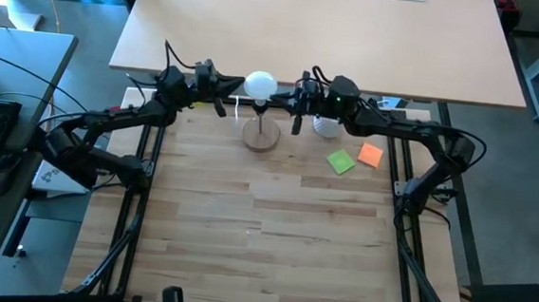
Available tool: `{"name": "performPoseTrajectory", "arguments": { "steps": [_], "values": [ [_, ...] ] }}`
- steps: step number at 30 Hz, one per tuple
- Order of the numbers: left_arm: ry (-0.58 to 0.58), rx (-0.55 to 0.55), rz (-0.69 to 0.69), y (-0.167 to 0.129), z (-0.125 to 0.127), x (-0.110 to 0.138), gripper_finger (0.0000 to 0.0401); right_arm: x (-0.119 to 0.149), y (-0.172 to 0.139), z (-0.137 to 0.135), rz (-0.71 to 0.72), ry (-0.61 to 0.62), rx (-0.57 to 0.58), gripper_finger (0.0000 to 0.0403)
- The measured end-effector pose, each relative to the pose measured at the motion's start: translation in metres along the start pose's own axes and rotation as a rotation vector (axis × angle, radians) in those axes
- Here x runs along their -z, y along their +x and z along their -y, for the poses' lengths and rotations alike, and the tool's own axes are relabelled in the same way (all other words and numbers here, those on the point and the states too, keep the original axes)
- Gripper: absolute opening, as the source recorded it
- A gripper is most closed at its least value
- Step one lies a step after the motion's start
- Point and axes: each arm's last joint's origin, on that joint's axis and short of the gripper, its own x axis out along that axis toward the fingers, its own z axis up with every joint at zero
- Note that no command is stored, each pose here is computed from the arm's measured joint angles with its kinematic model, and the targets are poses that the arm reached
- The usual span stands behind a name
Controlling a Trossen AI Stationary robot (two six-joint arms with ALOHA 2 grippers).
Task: Screw lightbulb
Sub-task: Remove the white lightbulb from the brown lamp
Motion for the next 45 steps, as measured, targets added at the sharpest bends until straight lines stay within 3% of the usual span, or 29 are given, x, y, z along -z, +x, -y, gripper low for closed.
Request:
{"name": "performPoseTrajectory", "arguments": {
  "steps": [9,13,20,22,27,34,38,45],
  "values": [
    [-0.065,0.042,-0.008,0.009,0.016,0.006,0.0000,0.004,-0.004,0.020,0.029,-0.005,0.125,0.0000],
    [-0.108,0.201,-0.053,0.014,0.035,0.011,0.0000,0.004,-0.010,0.037,0.040,0.035,0.243,0.0000],
    [-0.093,0.276,-0.062,0.019,0.059,0.013,0.0000,0.007,-0.020,0.055,0.022,0.067,0.311,0.0000],
    [-0.079,0.241,-0.084,0.017,0.058,0.014,0.0000,0.007,-0.020,0.054,0.021,0.067,0.285,0.0000],
    [-0.037,0.020,-0.198,0.009,0.041,0.020,0.0000,0.005,-0.017,0.045,0.015,0.069,0.200,0.0000],
    [-0.011,-0.165,-0.187,-0.001,0.002,0.018,0.0000,0.004,-0.010,0.032,0.010,0.043,0.191,0.0000],
    [-0.004,-0.188,-0.105,-0.004,-0.011,0.011,0.0000,0.005,-0.010,0.030,-0.001,0.050,0.171,0.0000],
    [-0.035,-0.038,-0.028,0.012,-0.004,0.005,0.0000,0.005,-0.009,0.029,-0.004,0.046,0.168,0.0000]
  ]
}}
